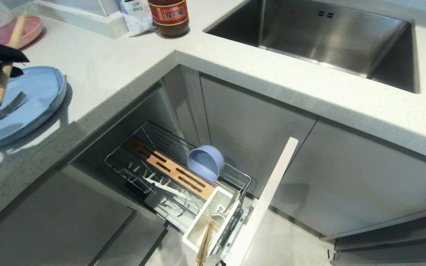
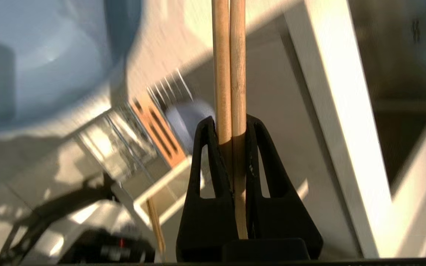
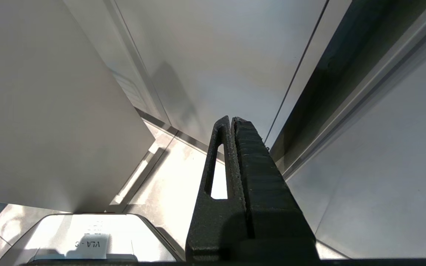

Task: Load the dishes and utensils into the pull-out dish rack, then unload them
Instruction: Pick up the chopsticks and place it in the cupboard

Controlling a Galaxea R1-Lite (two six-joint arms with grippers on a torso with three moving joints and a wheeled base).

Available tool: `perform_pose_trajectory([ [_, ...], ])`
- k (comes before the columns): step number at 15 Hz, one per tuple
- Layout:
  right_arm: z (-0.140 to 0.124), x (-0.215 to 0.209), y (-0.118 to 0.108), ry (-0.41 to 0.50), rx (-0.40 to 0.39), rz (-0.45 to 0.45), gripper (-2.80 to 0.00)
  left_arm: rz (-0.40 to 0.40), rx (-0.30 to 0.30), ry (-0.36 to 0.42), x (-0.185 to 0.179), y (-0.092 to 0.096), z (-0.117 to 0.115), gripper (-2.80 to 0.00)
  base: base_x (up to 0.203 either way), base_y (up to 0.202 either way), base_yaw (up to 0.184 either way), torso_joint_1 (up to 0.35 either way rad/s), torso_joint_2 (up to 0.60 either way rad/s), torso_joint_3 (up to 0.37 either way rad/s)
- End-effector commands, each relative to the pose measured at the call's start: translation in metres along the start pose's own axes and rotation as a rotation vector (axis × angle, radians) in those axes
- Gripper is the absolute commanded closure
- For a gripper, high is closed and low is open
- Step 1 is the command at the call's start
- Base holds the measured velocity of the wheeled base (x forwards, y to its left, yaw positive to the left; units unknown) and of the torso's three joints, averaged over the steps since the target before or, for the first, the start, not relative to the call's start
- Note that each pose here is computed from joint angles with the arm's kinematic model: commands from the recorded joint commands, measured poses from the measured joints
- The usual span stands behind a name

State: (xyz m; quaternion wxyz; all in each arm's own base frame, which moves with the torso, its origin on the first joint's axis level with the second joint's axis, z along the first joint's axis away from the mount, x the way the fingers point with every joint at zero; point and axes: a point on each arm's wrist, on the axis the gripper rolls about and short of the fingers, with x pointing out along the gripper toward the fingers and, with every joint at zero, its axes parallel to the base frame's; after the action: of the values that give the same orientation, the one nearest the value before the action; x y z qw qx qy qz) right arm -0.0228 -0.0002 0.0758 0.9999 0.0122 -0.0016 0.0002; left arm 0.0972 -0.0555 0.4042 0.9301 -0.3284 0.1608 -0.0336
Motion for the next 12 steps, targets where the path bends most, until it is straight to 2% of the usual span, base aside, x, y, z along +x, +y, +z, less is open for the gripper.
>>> perform_pose_trajectory([
  [1,0.000,0.000,0.000,-0.003,0.000,0.000,0.00,-0.046,0.045,0.105,0.001,-0.002,-0.018,0.00,0.000,0.000,0.000,0.000,0.00,0.000],
  [3,0.000,0.000,0.000,-0.002,0.000,0.000,0.00,-0.060,0.088,0.189,0.004,-0.004,-0.033,0.00,0.000,0.000,0.000,0.000,0.00,0.000],
  [8,0.000,0.000,0.000,-0.003,0.000,0.001,0.00,0.088,0.256,0.418,0.028,-0.003,-0.068,0.00,0.000,0.000,0.000,0.000,0.00,0.000],
  [9,0.000,0.000,0.000,-0.003,0.000,0.000,0.00,0.083,0.270,0.477,0.029,-0.001,-0.071,0.00,0.000,0.000,0.000,0.000,0.00,0.000],
  [12,0.000,0.000,0.000,-0.003,0.000,0.000,0.00,0.050,0.359,0.619,0.025,0.004,-0.076,0.00,0.000,0.000,0.000,0.000,0.00,0.000],
])
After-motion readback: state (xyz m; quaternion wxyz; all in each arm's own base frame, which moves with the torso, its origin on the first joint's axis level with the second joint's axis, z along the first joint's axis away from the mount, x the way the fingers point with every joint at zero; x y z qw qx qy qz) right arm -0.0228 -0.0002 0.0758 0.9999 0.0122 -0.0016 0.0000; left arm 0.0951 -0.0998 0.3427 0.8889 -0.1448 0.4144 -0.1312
